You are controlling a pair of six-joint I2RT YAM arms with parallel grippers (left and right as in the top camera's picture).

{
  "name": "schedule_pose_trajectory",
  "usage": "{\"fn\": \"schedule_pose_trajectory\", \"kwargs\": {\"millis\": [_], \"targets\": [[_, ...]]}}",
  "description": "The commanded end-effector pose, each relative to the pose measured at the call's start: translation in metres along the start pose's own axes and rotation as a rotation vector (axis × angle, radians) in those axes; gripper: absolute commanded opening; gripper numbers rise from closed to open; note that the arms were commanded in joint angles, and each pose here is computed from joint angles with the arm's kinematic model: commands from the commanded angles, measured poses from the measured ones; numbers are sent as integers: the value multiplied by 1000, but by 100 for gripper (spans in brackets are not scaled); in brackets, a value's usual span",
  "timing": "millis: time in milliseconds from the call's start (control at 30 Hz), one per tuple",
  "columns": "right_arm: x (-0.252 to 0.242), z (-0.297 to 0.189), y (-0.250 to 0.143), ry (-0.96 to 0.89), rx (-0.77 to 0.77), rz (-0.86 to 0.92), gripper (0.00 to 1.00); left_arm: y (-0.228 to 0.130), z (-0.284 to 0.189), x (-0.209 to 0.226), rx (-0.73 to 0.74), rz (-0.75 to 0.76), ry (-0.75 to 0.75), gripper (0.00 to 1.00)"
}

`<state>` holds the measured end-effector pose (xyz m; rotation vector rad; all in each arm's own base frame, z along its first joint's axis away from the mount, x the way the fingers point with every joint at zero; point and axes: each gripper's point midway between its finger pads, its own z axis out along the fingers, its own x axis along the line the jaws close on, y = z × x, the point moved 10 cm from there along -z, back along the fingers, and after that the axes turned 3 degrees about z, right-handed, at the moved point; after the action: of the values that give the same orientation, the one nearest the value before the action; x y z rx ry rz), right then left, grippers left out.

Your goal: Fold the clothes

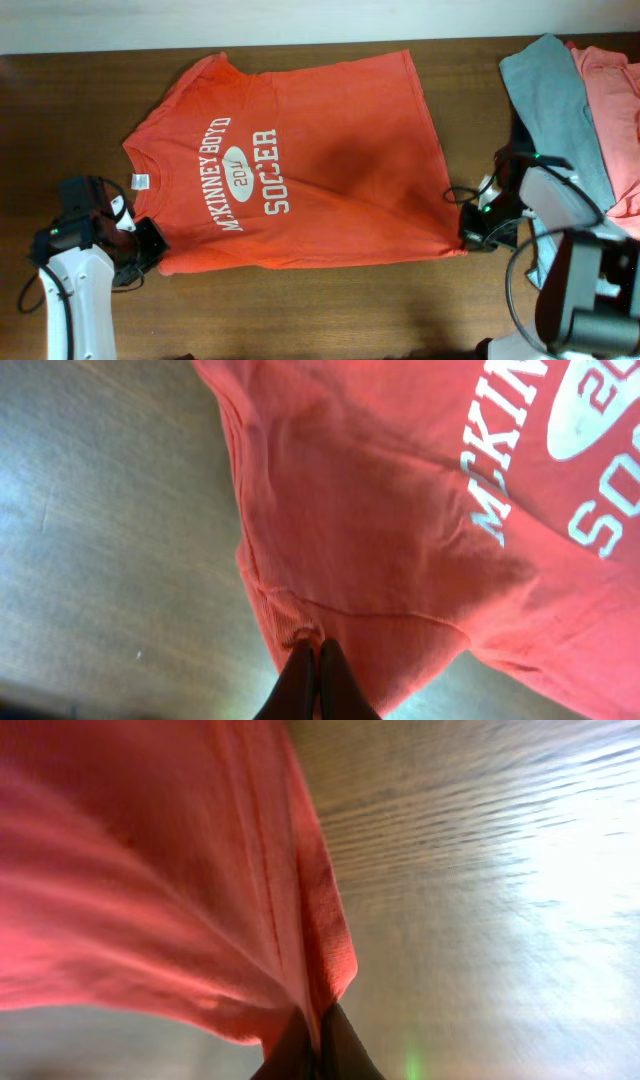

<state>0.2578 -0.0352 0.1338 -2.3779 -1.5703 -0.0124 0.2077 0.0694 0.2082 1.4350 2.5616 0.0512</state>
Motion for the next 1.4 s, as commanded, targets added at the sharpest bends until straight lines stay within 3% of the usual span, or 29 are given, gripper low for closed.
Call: {"fn": "schedule_pose_trajectory", "kwargs": {"millis": [0,200,667,1000,1367], "targets": [[10,-58,-8,44,-189,-34,4,8,-31,-4,-96,47,-8,0],[6,-91,-40,-23,-274,-38,4,2,-63,-7,-180,56,-17,0],[-3,-111,-90,-66,-268,0,4,-26,-91,13,-243,-11,9,0],[2,-95,-49,-64,-278,-4,4,13,-70,10,-250,-8,-24,0],[11,-55,17,6,-263,-61,4,71,-9,-4,-188,30,-128,0]]}}
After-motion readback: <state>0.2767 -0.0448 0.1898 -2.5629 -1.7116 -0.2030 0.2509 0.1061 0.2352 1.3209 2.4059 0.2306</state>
